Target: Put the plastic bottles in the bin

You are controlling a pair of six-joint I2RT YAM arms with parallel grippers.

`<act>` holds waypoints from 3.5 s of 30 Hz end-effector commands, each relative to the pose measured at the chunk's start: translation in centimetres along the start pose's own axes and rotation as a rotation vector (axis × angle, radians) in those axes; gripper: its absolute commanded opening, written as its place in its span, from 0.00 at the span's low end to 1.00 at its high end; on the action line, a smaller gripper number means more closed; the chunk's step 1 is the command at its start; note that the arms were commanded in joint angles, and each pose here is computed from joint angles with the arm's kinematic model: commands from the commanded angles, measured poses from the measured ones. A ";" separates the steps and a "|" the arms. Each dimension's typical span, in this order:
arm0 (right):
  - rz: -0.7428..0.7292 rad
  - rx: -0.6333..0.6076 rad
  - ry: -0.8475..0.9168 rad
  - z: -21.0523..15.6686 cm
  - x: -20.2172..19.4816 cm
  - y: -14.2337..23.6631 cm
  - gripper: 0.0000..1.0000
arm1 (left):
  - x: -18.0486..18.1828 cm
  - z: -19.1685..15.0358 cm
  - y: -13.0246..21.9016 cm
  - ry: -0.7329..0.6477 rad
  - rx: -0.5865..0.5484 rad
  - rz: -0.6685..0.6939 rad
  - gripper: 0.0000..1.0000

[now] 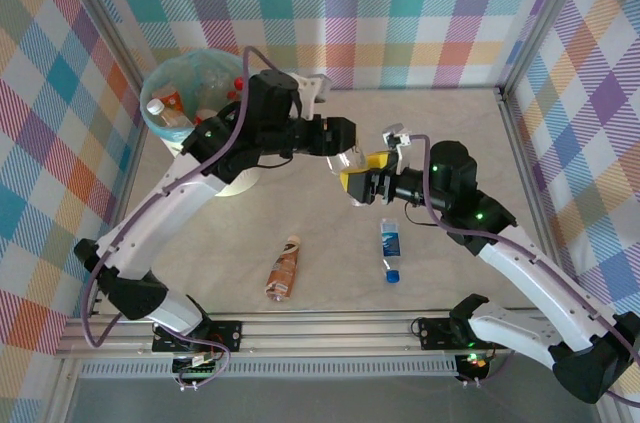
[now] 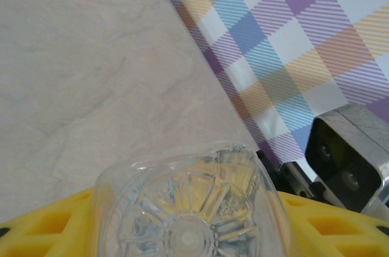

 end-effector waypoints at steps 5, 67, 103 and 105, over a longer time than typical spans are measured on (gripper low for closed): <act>0.021 -0.076 -0.011 2.5 1.6 0.6 0.79 | 4.6 4.3 7.9 0.039 -0.243 0.226 0.58; -0.306 0.281 0.039 -3.4 0.3 -7.3 0.75 | 18.2 5.3 14.0 -0.148 -0.202 0.699 0.80; -1.026 0.460 -0.397 -21.3 -17.7 5.7 0.79 | 1.5 -16.7 -8.1 -0.267 0.198 0.187 0.83; -1.027 0.469 -0.399 -21.7 -18.3 5.1 0.79 | 2.4 -17.7 -8.6 -0.241 0.237 0.233 0.85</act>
Point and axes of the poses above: each hand's point on the last joint's axis, 136 mm out from that joint toward the fingers, its own y axis back along the fingers, its own x axis along the line the jaws close on, z = x × y, the point moved 2 cm from there along y, back along the fingers, and after that the axes turned 11 degrees about -y, right-handed, at the moved point
